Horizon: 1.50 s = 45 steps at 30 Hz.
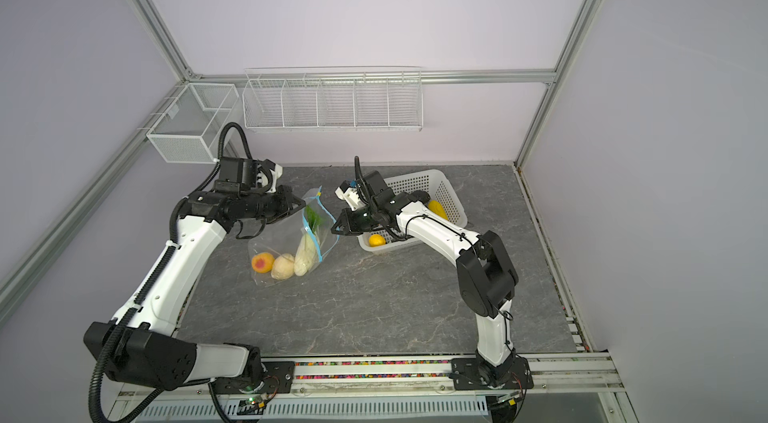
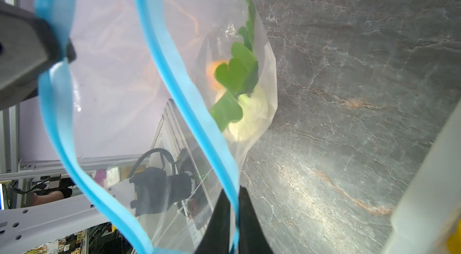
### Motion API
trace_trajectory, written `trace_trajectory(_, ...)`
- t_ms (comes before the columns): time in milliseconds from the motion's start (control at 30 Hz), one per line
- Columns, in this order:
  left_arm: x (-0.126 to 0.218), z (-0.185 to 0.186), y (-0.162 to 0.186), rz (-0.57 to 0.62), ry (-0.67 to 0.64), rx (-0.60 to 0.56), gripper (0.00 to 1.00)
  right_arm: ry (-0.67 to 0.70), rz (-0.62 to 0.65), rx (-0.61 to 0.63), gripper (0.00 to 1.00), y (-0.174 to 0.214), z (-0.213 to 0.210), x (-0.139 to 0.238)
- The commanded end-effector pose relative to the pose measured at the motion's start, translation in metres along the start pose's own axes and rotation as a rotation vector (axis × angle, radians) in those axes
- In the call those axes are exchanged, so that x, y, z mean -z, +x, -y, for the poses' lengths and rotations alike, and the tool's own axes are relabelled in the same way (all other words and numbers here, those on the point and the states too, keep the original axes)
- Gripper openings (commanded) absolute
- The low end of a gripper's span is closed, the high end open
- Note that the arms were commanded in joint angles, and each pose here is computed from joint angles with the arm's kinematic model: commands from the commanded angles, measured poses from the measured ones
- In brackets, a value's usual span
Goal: Place the food in the zip-top bag and seal the zipper
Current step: 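Lower the bag with the left gripper while the right gripper releases toward the basket, then lower the right gripper into the basket and grasp the orange mandarin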
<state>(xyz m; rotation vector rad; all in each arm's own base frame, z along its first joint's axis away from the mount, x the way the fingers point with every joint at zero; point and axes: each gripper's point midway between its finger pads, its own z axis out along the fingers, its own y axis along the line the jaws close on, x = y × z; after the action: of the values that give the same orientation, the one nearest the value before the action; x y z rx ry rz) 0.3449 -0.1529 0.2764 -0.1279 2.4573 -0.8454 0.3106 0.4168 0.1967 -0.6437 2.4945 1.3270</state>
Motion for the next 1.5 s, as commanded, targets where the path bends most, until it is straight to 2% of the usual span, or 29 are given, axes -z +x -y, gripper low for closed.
trace_trajectory(0, -0.008, 0.005, -0.001, 0.001, 0.036, 0.004, 0.00, -0.012, 0.055, 0.027, 0.21, -0.011, -0.009, 0.024)
trace_trajectory(133, -0.015, -0.001, 0.005, -0.016, 0.037, 0.014, 0.00, 0.077, 0.080, 0.046, 0.38, -0.018, 0.012, 0.042)
trace_trajectory(267, -0.022, -0.002, 0.009, -0.028, 0.055, 0.027, 0.00, 0.281, 0.139, 0.153, 0.51, -0.033, 0.047, 0.058)
trace_trajectory(367, -0.025, -0.001, 0.011, -0.034, 0.070, 0.032, 0.00, 0.433, 0.151, 0.196, 0.56, -0.046, 0.084, 0.058)
trace_trajectory(467, -0.027, -0.001, 0.012, -0.041, 0.079, 0.035, 0.00, 0.531, 0.155, 0.228, 0.58, -0.059, 0.112, 0.056)
trace_trajectory(833, -0.035, 0.001, 0.017, -0.063, 0.113, 0.043, 0.00, 0.613, 0.090, 0.216, 0.63, -0.069, 0.172, 0.022)
trace_trajectory(1000, -0.036, 0.002, 0.018, -0.065, 0.116, 0.043, 0.00, 0.632, 0.059, 0.213, 0.66, -0.067, 0.187, 0.011)
trace_trajectory(1200, -0.038, 0.002, 0.020, -0.067, 0.117, 0.045, 0.00, 0.647, 0.032, 0.191, 0.76, -0.064, 0.205, 0.000)
trace_trajectory(1467, -0.038, 0.002, 0.020, -0.064, 0.119, 0.048, 0.00, 0.656, 0.000, 0.182, 0.76, -0.066, 0.221, -0.015)
